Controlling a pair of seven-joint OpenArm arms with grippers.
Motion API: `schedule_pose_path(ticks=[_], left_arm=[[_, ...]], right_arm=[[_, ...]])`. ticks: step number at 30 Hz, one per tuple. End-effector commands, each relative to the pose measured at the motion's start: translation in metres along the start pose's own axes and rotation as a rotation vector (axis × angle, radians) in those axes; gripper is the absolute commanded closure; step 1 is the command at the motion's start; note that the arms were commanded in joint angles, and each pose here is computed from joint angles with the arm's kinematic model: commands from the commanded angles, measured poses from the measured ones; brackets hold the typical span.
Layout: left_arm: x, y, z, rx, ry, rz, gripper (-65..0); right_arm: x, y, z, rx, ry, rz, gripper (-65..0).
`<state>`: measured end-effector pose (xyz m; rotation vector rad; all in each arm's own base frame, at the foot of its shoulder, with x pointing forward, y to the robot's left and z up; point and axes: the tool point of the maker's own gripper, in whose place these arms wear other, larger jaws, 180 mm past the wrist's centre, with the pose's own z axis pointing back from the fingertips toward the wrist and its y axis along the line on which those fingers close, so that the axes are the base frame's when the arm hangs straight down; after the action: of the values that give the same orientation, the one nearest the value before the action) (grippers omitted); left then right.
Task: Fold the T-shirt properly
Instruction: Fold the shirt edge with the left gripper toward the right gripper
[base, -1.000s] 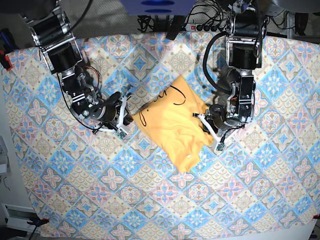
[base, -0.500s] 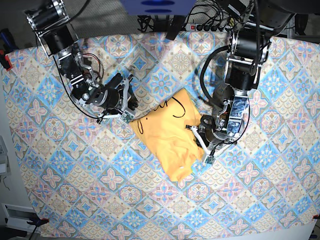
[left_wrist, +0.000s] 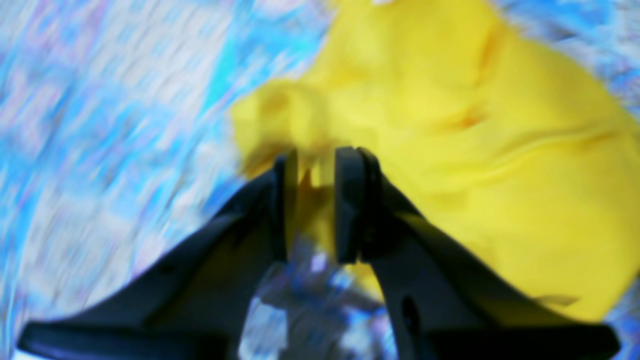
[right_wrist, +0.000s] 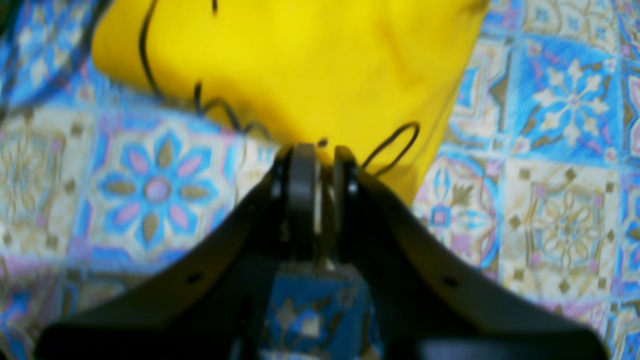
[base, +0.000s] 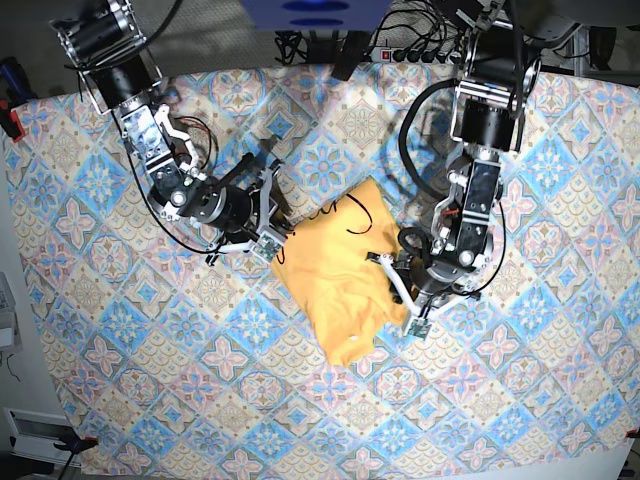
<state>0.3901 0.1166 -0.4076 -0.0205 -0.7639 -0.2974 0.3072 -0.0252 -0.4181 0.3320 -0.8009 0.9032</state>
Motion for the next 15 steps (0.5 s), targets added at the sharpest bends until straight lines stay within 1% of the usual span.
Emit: schedule_pose_path(ticks=[1, 3, 6, 11, 13, 15], left_arm=[[0.013, 0.003, 0.007, 0.007, -0.045, 0.002, -13.1], [-0.003, -0.003, 0.013, 0.000, -0.017, 0.006, -13.1], [-0.021, -0.014, 0.024, -0.014, -0.007, 0.005, -13.1], [-0.019, -0.028, 0.041, -0.037, -0.054, 0.011, -13.1], [-0.013, -0.036, 0.040, -0.051, -0.067, 0.031, -13.1], [-0.011, -0.037, 0.040, -0.051, -0.074, 0.057, -13.1]], right_arm=[[0.015, -0.017, 0.002, -0.024, -0.039, 0.011, -6.8], [0.010, -0.026, -0.002, -0.035, -0.020, 0.003, -6.8], [0.000, -0.046, -0.005, -0.063, 0.014, -0.024, -6.8], [-0.011, -0.080, 0.002, -0.133, 0.028, -0.093, -6.8], [-0.017, -0.092, 0.005, -0.161, 0.032, -0.130, -6.8], [-0.013, -0.096, 0.002, -0.167, 0.008, -0.154, -6.8]])
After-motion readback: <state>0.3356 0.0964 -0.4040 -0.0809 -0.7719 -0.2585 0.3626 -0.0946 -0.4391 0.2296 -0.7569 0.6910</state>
